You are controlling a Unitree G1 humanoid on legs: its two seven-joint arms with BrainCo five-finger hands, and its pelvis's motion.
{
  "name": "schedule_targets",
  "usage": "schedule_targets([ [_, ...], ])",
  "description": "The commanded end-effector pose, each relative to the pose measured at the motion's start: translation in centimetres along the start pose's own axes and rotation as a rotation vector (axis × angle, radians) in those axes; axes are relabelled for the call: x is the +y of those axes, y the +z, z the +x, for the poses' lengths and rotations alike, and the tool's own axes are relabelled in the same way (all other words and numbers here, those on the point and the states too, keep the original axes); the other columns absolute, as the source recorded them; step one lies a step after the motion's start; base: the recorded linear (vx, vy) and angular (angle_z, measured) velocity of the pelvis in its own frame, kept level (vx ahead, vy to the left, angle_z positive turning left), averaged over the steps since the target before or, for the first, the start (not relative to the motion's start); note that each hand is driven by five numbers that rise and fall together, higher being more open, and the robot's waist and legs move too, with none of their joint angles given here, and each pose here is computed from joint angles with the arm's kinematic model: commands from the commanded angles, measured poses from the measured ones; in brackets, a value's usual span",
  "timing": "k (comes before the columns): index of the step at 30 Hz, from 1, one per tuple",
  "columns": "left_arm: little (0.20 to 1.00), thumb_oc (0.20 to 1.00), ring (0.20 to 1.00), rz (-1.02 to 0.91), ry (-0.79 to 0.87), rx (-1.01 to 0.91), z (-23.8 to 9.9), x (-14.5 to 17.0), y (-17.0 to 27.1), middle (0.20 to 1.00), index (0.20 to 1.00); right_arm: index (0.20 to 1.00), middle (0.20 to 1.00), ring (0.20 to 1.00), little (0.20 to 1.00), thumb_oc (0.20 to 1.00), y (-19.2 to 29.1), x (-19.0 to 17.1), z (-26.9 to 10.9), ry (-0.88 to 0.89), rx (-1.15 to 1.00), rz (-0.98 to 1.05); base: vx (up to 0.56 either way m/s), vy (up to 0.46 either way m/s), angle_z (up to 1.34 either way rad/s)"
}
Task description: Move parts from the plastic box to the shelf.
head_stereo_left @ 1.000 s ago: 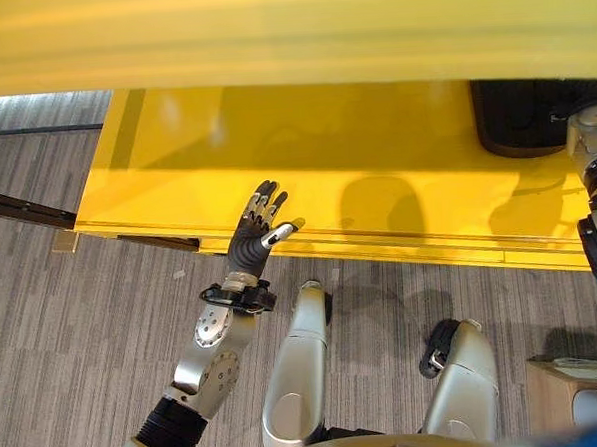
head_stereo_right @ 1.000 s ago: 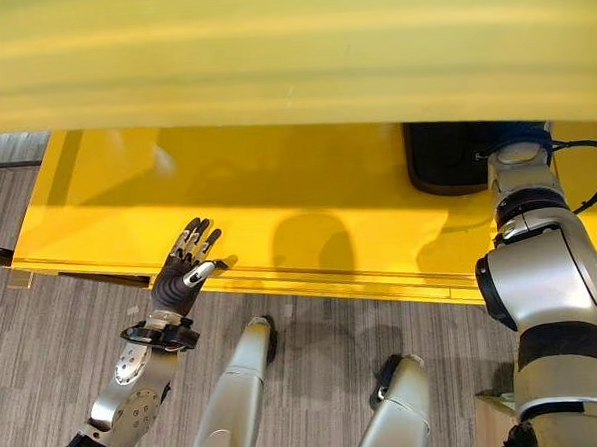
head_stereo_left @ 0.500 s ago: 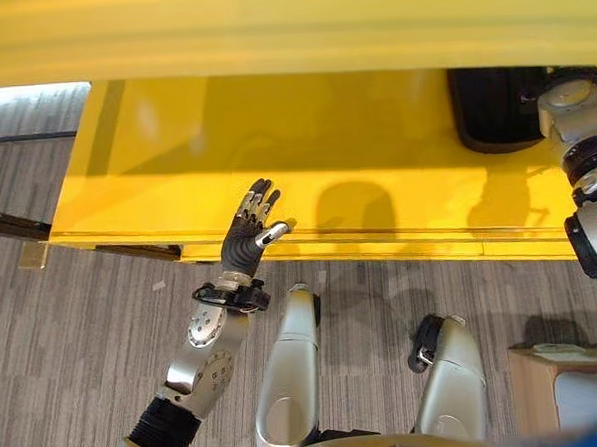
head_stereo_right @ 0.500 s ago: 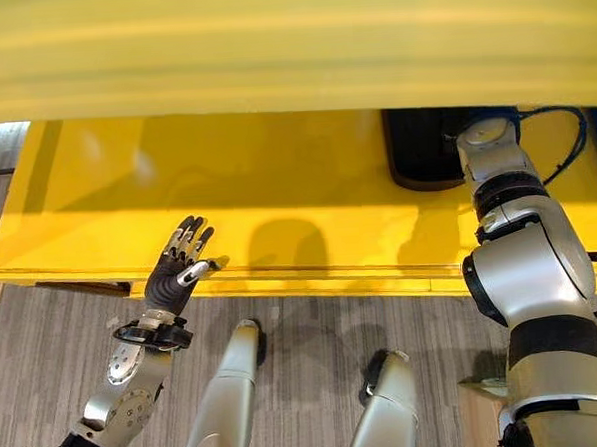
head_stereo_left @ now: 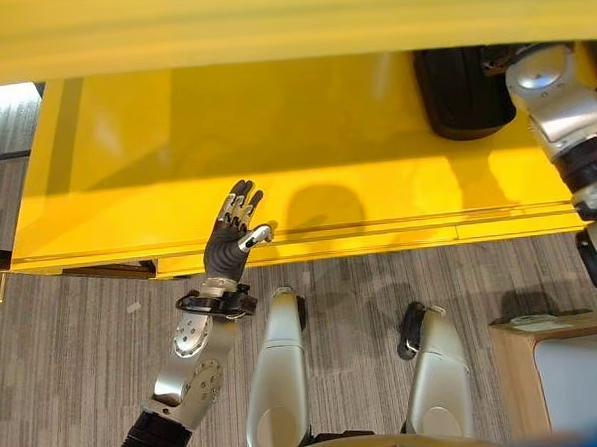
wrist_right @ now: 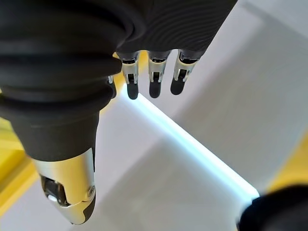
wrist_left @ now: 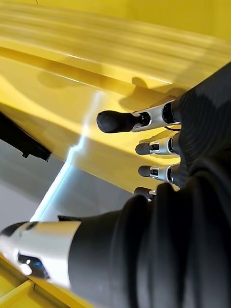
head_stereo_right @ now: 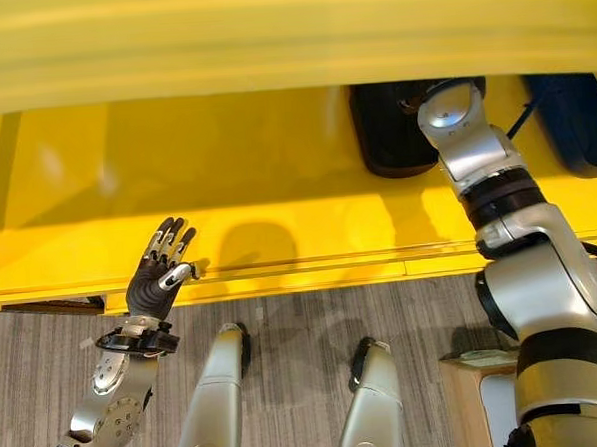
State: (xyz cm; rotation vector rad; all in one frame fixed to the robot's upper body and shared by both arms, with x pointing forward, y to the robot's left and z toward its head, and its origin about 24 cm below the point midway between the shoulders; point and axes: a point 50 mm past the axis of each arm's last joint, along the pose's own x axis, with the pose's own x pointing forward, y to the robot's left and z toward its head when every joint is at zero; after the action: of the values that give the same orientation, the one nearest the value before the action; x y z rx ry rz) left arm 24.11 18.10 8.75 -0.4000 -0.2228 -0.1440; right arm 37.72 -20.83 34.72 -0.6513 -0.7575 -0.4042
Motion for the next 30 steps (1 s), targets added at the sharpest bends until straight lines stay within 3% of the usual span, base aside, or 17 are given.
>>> schedule_targets([
  [1,1.000,1.000,1.000,0.018,0.050,-0.021,0.0,1.1,0.5,1.000,1.000,1.000,1.000,1.000,1.000,1.000,1.0,-2.6,0.6,-0.103,-0.085,-0.059,0.02,-0.011,-0.05],
  [6,1.000,1.000,1.000,0.035,0.058,-0.016,0.0,1.4,0.3,1.000,1.000,1.000,1.000,1.000,1.000,1.000,0.9,-2.0,-2.5,-0.072,-0.156,-0.004,0.01,-0.025,-0.11],
  [12,1.000,1.000,1.000,0.049,0.086,0.018,-0.5,2.2,-0.7,1.000,1.000,1.000,1.000,1.000,1.000,1.000,-3.3,3.5,-14.7,0.131,0.055,0.423,0.05,-0.077,-0.19],
  [16,1.000,1.000,1.000,0.055,0.116,0.026,-1.0,2.7,-1.4,1.000,1.000,1.000,1.000,1.000,1.000,1.000,-3.7,4.1,-18.9,0.175,0.132,0.549,0.07,-0.025,-0.16],
  [26,1.000,1.000,1.000,0.049,0.184,0.065,-2.3,3.4,-3.3,1.000,1.000,1.000,1.000,1.000,1.000,1.000,-5.9,3.3,-25.9,0.219,0.352,0.658,0.08,0.000,-0.19],
  [30,1.000,1.000,1.000,0.044,0.192,0.055,-2.3,3.3,-3.3,1.000,1.000,1.000,1.000,1.000,1.000,1.000,-6.1,2.6,-26.5,0.200,0.373,0.670,0.06,-0.022,-0.15],
])
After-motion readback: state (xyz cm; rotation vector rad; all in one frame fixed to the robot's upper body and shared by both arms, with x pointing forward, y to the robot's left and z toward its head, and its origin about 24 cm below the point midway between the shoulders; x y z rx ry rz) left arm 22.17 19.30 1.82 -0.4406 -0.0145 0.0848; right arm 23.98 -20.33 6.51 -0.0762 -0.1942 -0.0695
